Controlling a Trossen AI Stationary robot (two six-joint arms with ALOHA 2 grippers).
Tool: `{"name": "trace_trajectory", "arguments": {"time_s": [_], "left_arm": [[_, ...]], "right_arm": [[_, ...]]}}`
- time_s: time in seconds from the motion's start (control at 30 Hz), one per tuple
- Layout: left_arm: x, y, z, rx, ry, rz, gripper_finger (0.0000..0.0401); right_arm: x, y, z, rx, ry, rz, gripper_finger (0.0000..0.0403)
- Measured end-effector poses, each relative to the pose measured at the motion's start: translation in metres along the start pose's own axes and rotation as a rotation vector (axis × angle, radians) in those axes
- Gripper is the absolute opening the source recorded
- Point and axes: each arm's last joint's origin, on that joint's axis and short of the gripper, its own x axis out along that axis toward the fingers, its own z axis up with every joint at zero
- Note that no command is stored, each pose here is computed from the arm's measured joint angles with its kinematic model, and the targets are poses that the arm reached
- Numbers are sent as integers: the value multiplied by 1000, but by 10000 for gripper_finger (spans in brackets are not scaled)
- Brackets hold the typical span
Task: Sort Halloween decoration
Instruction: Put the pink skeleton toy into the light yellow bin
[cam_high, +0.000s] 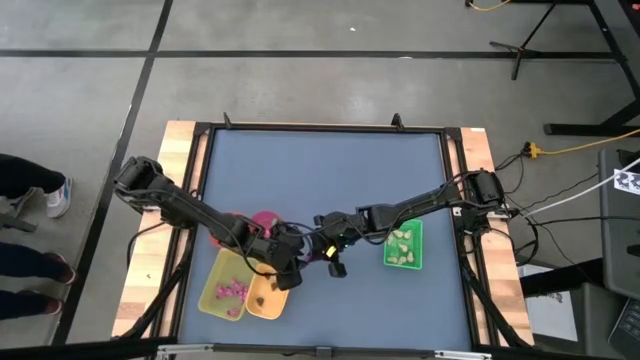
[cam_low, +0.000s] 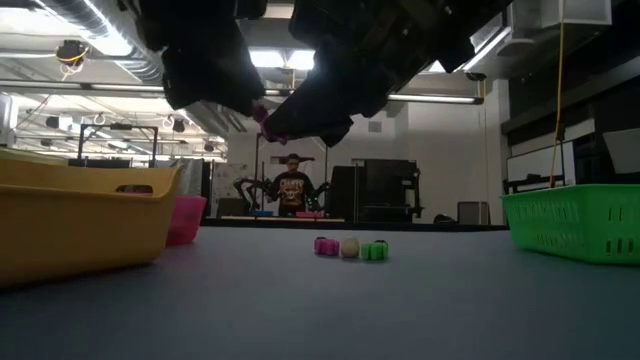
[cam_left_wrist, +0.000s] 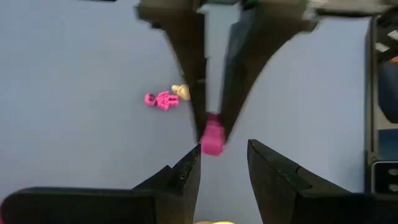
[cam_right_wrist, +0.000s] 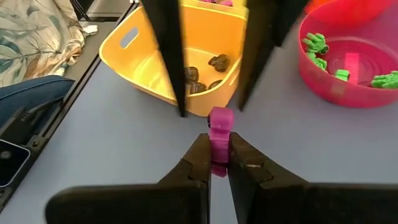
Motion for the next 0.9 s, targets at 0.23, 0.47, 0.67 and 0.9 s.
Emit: {"name": "trace_trajectory", "arguments": {"time_s": [0.23, 0.47, 0.67, 0.9], "left_arm": [[3, 1, -1, 54, 11, 11, 115], [3, 0, 0, 103, -3, 0, 115], [2, 0, -1, 106, 0, 1, 115], [2, 0, -1, 106, 0, 1, 89]], "right_arm": [[0, 1, 2, -5, -14, 41, 28], [0, 2, 4, -12, -35, 59, 28], [0, 2, 4, -12, -37, 60, 28], [0, 2, 4, -12, -36, 59, 28]]}}
